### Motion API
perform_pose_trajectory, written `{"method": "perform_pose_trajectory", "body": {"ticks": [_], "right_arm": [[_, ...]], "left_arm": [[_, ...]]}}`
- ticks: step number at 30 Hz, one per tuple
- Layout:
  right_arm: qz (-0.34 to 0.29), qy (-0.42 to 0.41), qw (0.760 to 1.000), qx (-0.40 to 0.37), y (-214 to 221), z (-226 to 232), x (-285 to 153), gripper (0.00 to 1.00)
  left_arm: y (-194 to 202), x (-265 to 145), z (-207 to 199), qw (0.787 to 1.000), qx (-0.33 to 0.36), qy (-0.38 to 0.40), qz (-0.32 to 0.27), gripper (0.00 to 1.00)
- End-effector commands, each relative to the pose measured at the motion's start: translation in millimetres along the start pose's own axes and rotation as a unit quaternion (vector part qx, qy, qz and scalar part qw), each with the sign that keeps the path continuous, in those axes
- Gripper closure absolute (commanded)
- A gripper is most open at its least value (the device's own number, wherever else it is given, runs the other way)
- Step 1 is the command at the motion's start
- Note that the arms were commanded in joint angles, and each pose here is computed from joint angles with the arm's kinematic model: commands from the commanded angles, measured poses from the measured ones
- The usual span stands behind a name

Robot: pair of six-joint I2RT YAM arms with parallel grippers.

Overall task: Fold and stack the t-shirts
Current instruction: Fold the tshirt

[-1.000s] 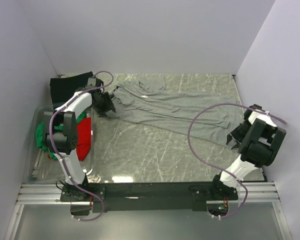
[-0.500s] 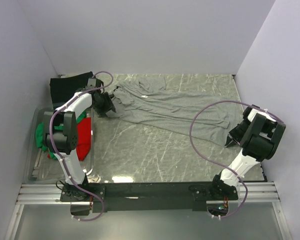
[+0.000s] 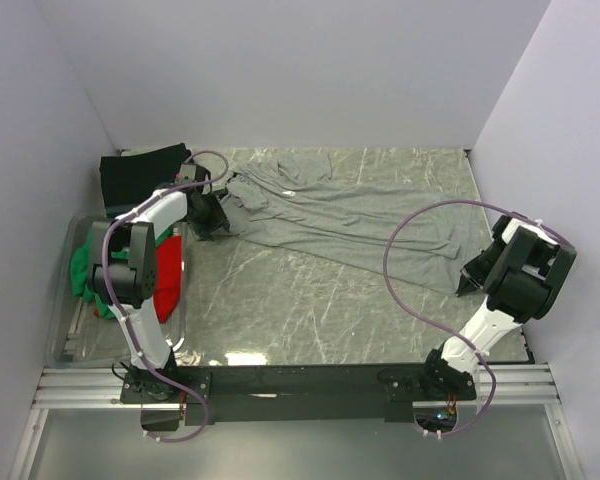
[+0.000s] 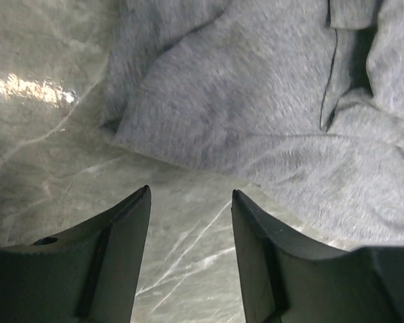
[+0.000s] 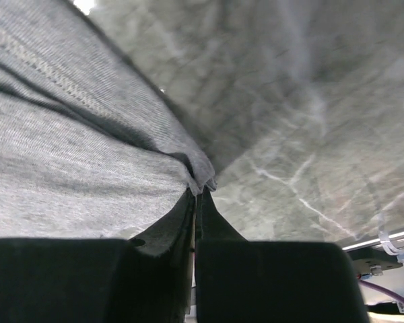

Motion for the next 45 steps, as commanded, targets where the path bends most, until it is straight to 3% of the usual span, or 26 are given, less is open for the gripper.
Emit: {"method": "perform_pose_trajectory", "body": {"ticks": [1, 11, 17, 24, 26, 36, 45], "right_arm": [[-0.043, 0.026, 0.999, 0.021, -14, -16, 0, 1.0], [-0.046, 0.026, 0.998, 0.028, -15, -20, -3, 1.0], [-0.049, 0.024, 0.998, 0.032, -16, -21, -5, 1.0], [-0.08, 0.02, 0.996, 0.042, -20, -26, -22, 1.0], [-0.095, 0.025, 0.994, 0.043, -21, -30, -29, 1.0], [-0.147, 0.072, 0.984, 0.064, -22, -54, -49, 1.0], [-0.138, 0.107, 0.982, 0.069, -9, -69, -50, 1.0]], "left_arm": [[-6, 10, 4, 1.0, -0.008, -0.024, -0.019, 0.43], [-19, 28, -3, 0.998, -0.005, -0.043, -0.034, 0.44], [-16, 37, -1, 0.997, 0.004, -0.063, -0.04, 0.62], [-17, 35, 0, 0.995, 0.026, -0.084, -0.054, 0.96], [-18, 31, 0, 0.994, 0.032, -0.088, -0.062, 1.0], [3, 5, 3, 0.989, 0.087, -0.1, -0.071, 1.0], [37, -27, 20, 0.987, 0.093, -0.121, -0.056, 1.0]]}}
Point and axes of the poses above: each gripper's point midway between its finger pads, its own x axis out along the fingers, its own z axis along the line the jaws close on, y = z × x, the point moved 6 cm from there along -x, back along the fingers, and after that the axes turned 8 degrees about x, right-handed, at the moved point
